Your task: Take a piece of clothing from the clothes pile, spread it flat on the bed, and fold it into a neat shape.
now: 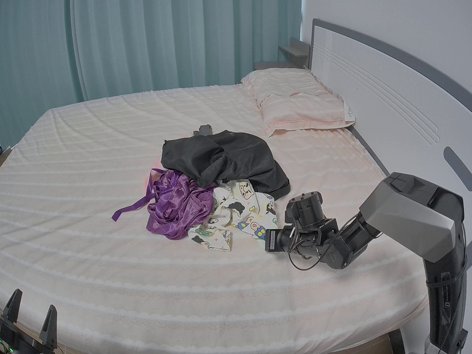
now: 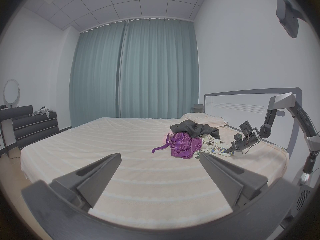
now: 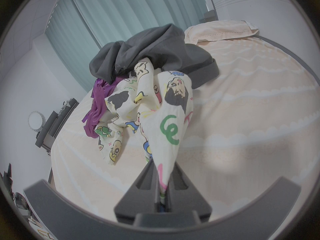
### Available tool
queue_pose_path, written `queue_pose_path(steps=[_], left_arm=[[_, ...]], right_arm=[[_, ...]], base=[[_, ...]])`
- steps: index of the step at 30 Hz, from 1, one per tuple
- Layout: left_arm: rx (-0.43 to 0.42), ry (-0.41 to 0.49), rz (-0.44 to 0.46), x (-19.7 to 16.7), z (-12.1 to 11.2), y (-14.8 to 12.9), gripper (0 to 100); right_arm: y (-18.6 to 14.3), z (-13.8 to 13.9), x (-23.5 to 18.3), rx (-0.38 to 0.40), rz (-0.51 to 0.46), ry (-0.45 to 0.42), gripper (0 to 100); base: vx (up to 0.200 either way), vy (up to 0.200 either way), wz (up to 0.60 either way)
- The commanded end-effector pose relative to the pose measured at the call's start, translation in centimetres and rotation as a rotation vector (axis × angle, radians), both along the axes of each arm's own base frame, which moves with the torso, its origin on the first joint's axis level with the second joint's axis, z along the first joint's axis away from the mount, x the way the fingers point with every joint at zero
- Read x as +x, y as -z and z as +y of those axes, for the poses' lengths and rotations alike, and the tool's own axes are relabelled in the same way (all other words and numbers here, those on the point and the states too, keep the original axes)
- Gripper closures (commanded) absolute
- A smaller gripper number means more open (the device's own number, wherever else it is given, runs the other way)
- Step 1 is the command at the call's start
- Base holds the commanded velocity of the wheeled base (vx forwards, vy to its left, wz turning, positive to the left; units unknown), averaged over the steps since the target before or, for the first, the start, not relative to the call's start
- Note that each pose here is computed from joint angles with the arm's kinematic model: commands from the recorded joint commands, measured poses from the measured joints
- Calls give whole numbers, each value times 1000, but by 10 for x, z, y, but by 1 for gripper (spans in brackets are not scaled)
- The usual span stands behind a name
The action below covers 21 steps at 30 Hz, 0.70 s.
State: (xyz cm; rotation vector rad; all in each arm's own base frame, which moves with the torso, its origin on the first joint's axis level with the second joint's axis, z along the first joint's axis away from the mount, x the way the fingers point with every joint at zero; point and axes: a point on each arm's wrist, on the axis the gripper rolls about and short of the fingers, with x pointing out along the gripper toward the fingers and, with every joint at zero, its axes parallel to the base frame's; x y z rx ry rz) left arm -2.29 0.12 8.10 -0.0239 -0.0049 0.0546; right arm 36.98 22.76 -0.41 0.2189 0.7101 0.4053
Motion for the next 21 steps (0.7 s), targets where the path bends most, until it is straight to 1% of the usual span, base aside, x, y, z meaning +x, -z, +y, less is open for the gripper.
queue_pose_path(steps=[1, 3, 6, 9, 12, 15, 18, 20, 21], left_arm=[[2, -1, 1, 0, 0, 5, 0], [5, -1, 1, 0, 0, 5, 0], [10, -1, 2, 0, 0, 5, 0], [10, -1, 2, 0, 0, 5, 0], [13, 4, 0, 0, 0, 5, 0], [15, 6, 0, 0, 0, 5, 0], [16, 4, 1, 0, 0, 5, 0], [35, 5, 0, 0, 0, 5, 0], [64, 7, 0, 0, 0, 4, 0]], right_arm=[[-30, -10, -15, 32, -35, 5, 100], [-37, -14, -22, 43, -44, 0, 100], [-55, -29, -49, 74, -60, -12, 100], [-69, -41, -74, 139, -51, -20, 100], [-81, -54, -98, 209, -41, -48, 100], [-91, -69, -126, 250, -29, -79, 100], [-102, -84, -151, 284, -40, -122, 100], [-110, -91, -162, 306, -64, -139, 100], [-116, -95, -169, 318, -82, -144, 100]], base=[[0, 0, 0], [0, 0, 0], [0, 0, 0], [0, 0, 0], [0, 0, 0], [0, 0, 0], [0, 0, 0], [0, 0, 0], [0, 0, 0]])
